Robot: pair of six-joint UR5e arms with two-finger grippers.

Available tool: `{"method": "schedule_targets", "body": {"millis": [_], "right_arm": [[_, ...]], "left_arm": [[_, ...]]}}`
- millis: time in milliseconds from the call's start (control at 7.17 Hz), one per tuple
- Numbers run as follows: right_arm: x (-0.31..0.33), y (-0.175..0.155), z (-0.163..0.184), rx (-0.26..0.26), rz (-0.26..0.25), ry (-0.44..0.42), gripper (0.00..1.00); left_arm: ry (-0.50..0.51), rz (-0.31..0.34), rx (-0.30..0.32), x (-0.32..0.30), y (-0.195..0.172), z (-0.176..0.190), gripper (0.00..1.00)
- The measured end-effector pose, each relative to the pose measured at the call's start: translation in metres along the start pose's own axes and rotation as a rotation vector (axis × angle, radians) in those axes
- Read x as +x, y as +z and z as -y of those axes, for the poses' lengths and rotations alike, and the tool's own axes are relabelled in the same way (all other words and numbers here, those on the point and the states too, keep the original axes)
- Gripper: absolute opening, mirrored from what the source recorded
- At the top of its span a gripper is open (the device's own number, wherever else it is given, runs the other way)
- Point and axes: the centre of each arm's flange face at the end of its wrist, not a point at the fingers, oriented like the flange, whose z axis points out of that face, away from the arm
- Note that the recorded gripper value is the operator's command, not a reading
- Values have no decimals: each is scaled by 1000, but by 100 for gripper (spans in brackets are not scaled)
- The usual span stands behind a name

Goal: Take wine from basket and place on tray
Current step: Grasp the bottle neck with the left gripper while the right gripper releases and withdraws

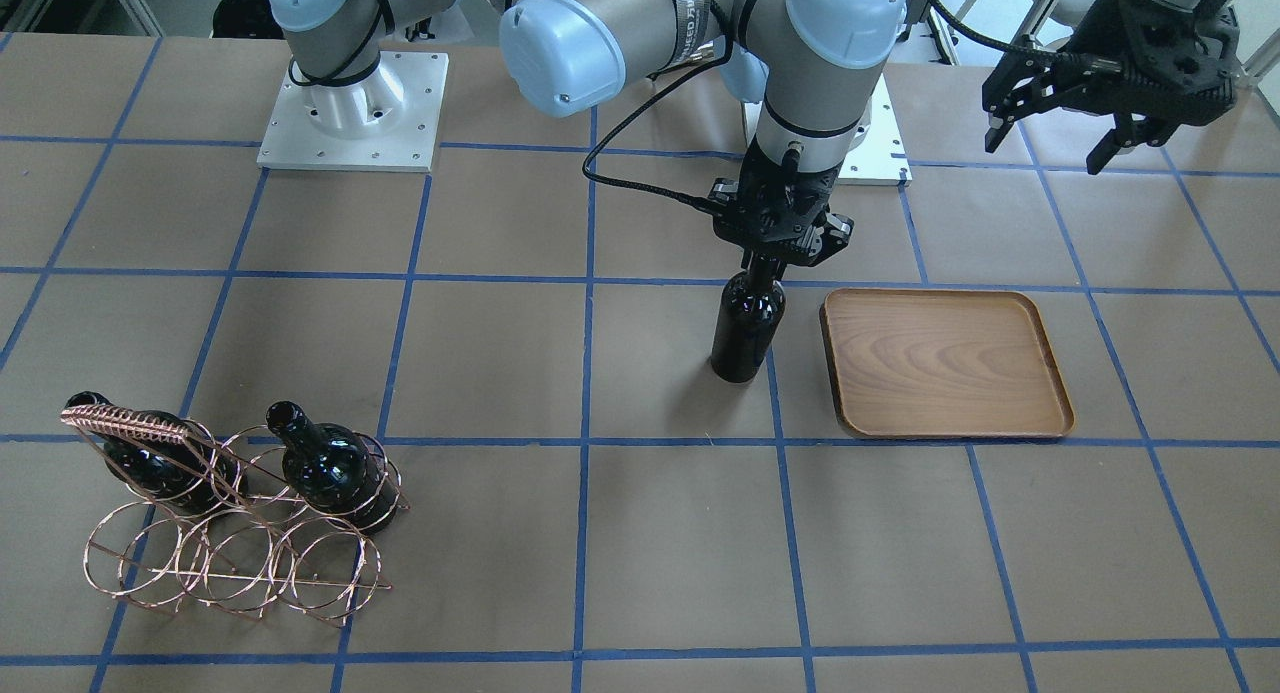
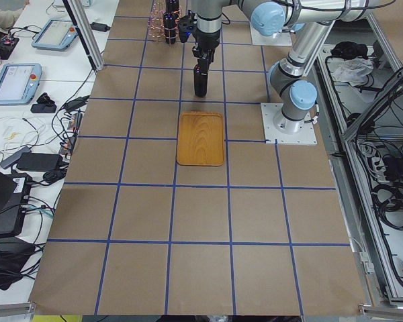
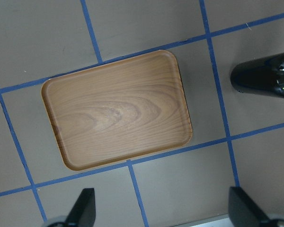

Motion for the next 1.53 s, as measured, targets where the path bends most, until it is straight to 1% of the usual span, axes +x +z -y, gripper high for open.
{"method": "schedule_targets", "body": {"millis": [279, 419, 558, 698, 837, 977, 1116, 1256, 1395, 1535], "right_arm": [[2, -7, 2, -2, 12, 15, 100], [12, -24, 14, 7, 27, 6, 100], [33, -48, 35, 14, 33, -28, 100], [63, -71, 58, 9, 15, -84, 100], [97, -85, 76, -14, -26, -139, 97], [137, -91, 88, -48, -62, -192, 93], [184, -95, 97, -70, -74, -265, 93], [238, -100, 109, -76, -74, -339, 93], [288, -104, 126, -74, -73, -394, 86], [327, -106, 147, -72, -75, -417, 87]], "left_arm": [[-2, -3, 2, -1, 1, 1, 100], [-14, -6, 1, 0, 2, 3, 100], [-46, -8, 0, 4, 2, 5, 100], [-85, -12, 0, 13, 2, 7, 100], [-111, -14, -4, 31, 3, 11, 100], [-131, -16, -7, 57, 5, 18, 100], [-140, -17, -13, 89, 8, 26, 100], [-124, -17, -25, 122, 16, 33, 100], [-101, -15, -30, 148, 29, 40, 100], [-83, -11, -25, 167, 46, 44, 100]]}}
